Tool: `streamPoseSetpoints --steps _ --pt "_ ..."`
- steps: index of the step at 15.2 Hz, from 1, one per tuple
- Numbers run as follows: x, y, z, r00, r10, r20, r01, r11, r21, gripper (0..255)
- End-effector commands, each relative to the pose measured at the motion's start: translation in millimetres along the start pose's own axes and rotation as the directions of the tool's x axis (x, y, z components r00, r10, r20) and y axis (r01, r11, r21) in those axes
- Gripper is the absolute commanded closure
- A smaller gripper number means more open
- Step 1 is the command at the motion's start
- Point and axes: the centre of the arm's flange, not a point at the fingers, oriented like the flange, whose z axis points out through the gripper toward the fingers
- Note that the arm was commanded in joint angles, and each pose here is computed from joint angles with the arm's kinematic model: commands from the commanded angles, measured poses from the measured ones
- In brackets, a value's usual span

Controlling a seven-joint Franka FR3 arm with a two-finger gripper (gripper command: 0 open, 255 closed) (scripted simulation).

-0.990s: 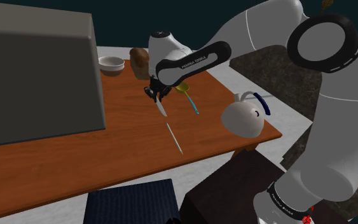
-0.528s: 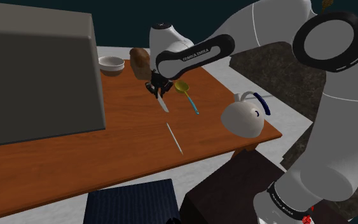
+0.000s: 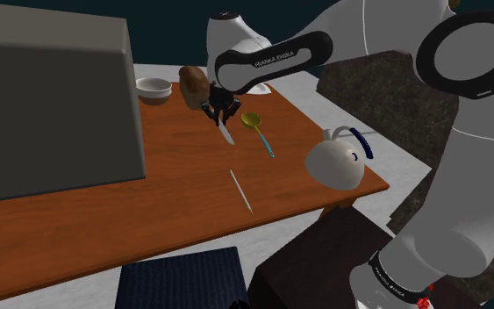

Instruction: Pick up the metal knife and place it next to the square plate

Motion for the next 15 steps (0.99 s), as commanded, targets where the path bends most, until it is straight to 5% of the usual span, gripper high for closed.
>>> streamPoseSetpoints --steps 1,15 --pt "3 1 -11 1.000 0.000 0.000 0.000 1.000 0.000 255" --pt "83 136 12 1.000 0.000 0.000 0.000 1.000 0.000 255"
